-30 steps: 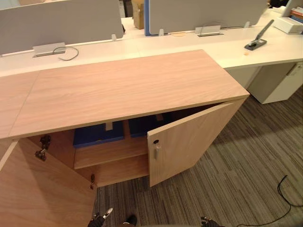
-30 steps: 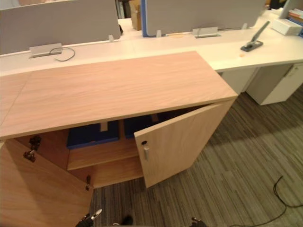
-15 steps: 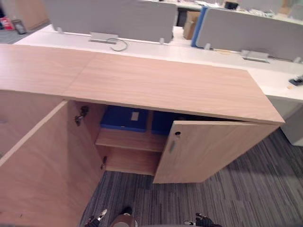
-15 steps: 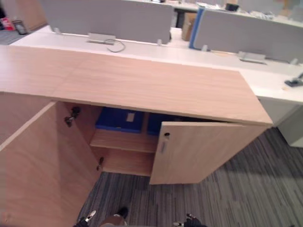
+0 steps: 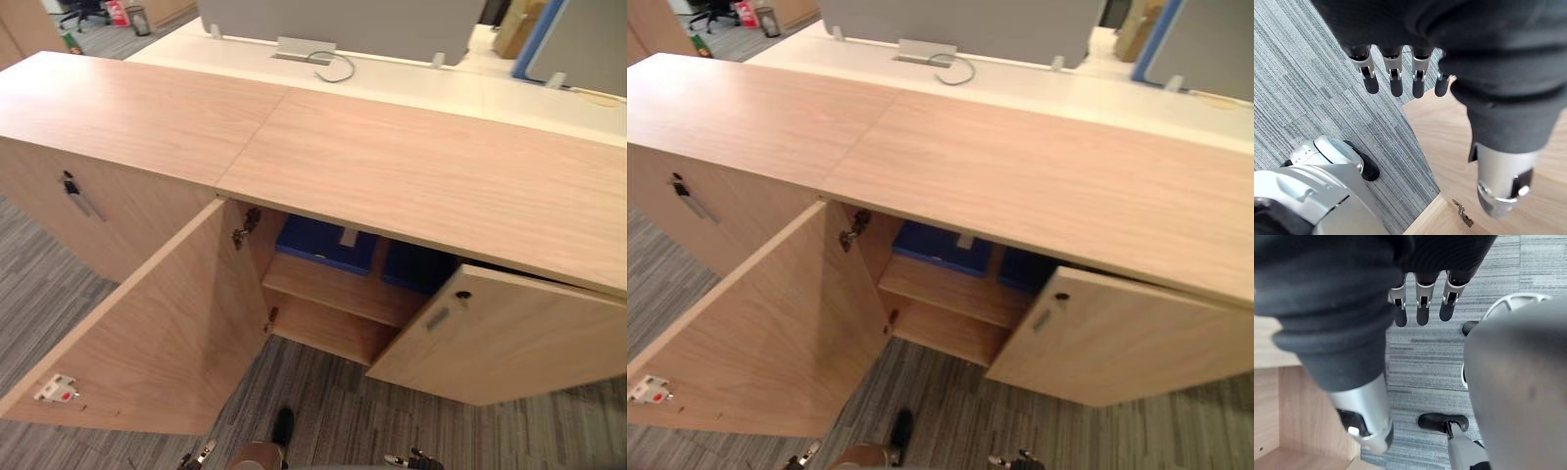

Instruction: Walk over to the cabinet, pick up the folder, carry it to the office cabinet, place the folder inside the office cabinet, then close the office cabinet door

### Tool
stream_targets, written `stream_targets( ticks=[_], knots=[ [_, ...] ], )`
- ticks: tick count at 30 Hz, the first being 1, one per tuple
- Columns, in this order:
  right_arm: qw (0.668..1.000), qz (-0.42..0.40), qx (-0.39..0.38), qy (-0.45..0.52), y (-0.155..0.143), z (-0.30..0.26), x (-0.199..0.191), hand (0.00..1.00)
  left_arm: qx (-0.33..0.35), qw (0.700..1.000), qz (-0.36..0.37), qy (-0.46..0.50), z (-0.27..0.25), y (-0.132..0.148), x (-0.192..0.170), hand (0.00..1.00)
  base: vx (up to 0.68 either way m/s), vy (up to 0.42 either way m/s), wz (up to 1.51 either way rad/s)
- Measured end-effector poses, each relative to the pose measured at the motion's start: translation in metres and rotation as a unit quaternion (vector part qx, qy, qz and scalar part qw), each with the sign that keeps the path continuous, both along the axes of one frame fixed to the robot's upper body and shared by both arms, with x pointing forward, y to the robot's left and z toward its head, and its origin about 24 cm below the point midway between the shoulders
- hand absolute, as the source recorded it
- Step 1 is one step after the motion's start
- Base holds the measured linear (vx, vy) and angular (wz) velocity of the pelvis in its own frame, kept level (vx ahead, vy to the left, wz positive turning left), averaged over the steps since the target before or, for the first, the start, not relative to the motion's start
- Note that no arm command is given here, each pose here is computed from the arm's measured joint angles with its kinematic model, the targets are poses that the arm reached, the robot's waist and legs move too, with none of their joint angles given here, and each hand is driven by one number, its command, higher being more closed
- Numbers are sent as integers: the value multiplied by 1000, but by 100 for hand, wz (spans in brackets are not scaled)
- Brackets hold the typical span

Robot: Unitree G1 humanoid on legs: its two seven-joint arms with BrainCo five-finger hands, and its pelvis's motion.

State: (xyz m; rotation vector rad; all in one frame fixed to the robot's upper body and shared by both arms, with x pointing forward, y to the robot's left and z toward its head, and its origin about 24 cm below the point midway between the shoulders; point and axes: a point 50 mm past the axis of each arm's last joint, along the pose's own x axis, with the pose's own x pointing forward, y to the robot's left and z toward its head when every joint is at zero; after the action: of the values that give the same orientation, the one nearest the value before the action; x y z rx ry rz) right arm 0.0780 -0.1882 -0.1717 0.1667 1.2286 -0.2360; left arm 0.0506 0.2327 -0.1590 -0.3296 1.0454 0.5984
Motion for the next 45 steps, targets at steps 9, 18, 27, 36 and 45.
stream_targets(
  ticks=[9,18,27,36,45],
  knots=[
    [1000,-9,11,-7,5,0,-1,0,-7,1000,-1,1,-1,-4,-4,0,68,34,31],
    [1000,-18,15,-21,9,1,-1,0,-10,998,53,-10,-1,-6,-11,0,-113,-140,71],
    [999,-35,20,-11,8,-1,-9,0,-8,997,70,-5,-1,-1,-16,0,11,-150,10],
    [999,-30,19,-17,8,0,-4,0,-4,999,42,-6,-1,0,-9,0,60,-72,16],
    [997,-3,-18,-73,-12,13,20,0,100,973,-143,-154,56,19,62,0,7,101,26]
  ],
)
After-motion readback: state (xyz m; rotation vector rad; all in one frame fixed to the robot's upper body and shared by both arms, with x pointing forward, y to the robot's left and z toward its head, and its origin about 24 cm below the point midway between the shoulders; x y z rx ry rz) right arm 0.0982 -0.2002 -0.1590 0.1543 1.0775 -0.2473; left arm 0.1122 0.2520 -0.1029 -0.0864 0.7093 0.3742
